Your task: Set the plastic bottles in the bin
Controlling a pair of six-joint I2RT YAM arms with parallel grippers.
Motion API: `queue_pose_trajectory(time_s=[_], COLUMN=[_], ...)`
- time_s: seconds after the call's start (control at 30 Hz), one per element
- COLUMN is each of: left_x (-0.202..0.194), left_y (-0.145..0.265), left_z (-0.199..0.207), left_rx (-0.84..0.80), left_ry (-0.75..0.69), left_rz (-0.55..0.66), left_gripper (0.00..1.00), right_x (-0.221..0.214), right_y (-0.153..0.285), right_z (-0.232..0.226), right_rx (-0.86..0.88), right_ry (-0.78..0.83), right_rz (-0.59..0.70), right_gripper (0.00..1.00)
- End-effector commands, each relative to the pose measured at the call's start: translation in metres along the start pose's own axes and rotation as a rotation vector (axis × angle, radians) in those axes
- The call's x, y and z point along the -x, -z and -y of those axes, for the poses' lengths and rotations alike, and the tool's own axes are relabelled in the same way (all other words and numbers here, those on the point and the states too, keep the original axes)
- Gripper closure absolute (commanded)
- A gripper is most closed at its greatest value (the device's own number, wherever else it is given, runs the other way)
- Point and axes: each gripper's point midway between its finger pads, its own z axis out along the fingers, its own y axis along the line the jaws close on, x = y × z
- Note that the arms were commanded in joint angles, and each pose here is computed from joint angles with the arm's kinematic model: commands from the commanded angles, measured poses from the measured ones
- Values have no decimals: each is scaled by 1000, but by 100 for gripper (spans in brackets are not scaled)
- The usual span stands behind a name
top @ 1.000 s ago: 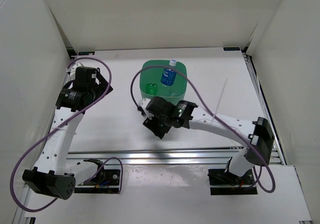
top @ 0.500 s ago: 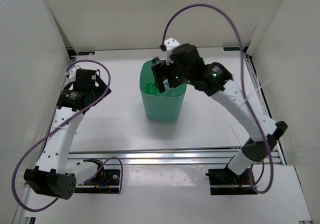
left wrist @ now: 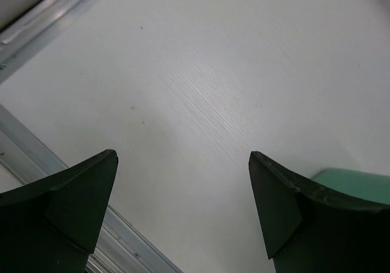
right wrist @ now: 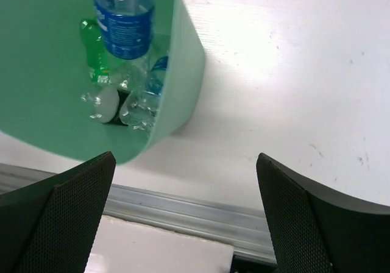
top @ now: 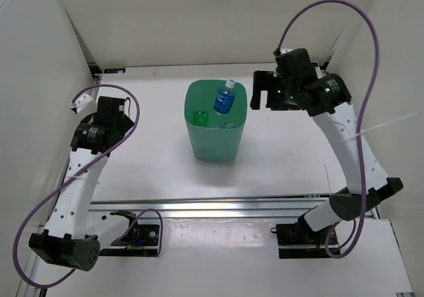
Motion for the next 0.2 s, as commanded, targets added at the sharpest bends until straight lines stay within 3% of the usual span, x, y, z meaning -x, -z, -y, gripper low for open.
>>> queue_pose_trajectory(time_s=[0.0, 0.17], left_x=[25, 24], left_y=[13, 6], left_z=[-44, -102], left_rx=[146, 400], left_ry=[52, 26], left_rz=[160, 316], left_gripper=[1, 1], right_x=[-22, -25], right_y=[24, 28], right_z=[11, 48], right_rx=[31, -43], right_ry=[-119, -225], right_rz=[-64, -32], right_gripper=[0, 0])
